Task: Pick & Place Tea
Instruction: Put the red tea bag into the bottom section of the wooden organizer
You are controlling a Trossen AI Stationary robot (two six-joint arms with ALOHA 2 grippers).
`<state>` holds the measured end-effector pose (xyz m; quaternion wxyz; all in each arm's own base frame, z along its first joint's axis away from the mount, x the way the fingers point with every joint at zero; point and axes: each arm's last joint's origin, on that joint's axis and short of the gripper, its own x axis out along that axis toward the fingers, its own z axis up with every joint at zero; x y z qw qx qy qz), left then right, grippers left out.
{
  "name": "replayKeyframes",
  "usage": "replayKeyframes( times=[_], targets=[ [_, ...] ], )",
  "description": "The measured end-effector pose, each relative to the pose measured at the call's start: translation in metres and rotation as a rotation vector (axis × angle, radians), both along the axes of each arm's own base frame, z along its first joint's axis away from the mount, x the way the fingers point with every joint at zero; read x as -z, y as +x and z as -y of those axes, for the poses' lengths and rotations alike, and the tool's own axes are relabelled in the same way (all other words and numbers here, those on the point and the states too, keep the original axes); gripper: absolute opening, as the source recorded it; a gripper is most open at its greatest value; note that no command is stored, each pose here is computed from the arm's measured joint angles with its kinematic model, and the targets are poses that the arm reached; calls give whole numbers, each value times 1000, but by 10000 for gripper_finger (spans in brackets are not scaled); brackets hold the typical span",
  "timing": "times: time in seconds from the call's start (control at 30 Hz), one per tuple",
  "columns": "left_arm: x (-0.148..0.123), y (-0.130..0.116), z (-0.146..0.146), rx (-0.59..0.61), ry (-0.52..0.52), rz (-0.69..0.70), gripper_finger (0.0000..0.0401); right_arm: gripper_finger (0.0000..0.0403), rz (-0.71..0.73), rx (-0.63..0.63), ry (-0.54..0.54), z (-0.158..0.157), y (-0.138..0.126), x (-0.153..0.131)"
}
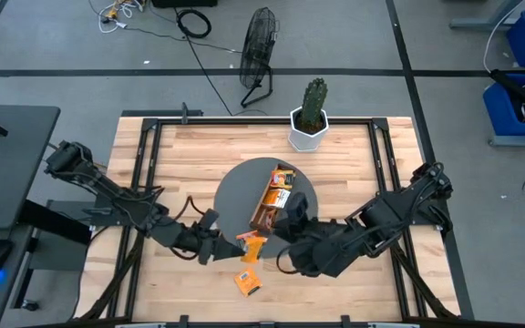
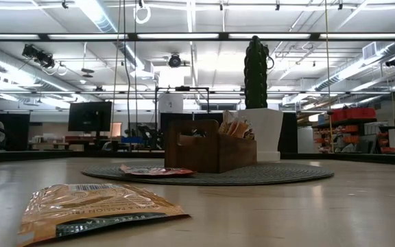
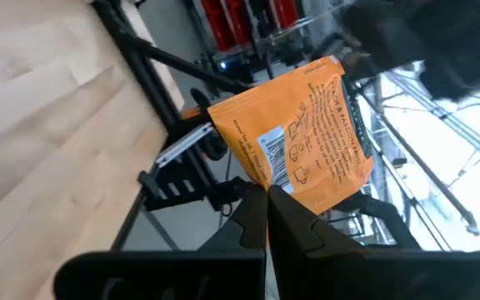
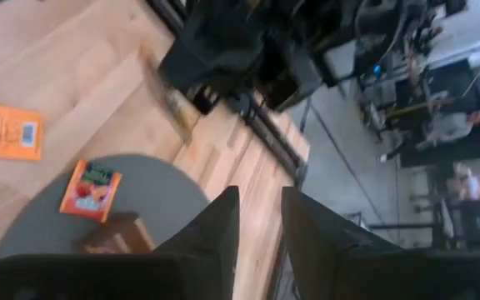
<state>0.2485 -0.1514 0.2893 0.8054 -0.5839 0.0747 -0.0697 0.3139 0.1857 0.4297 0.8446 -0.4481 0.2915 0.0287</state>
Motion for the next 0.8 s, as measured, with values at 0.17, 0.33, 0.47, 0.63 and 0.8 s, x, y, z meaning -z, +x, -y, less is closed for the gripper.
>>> replayKeyframes(
  times=[0.17, 0.33, 0.47, 0.63, 0.8],
  targets=[
    [0, 3, -5, -20, -50, -12, 2, 132, 20, -109, -3, -6, 2, -4],
    [0, 5, -8, -16, -79, -16, 2, 181, 9, -172, -56, -13, -2, -4],
    [-4, 6, -9, -14, -124, 18, 2, 202, -8, -196, -55, -14, 0, -2],
    [-5, 7, -12, -10, -124, 25, 2, 200, -31, -209, -59, -12, 8, 4],
    [-4, 7, -12, -6, -121, 16, 2, 190, -61, -237, -57, -6, 15, 8]
  ],
)
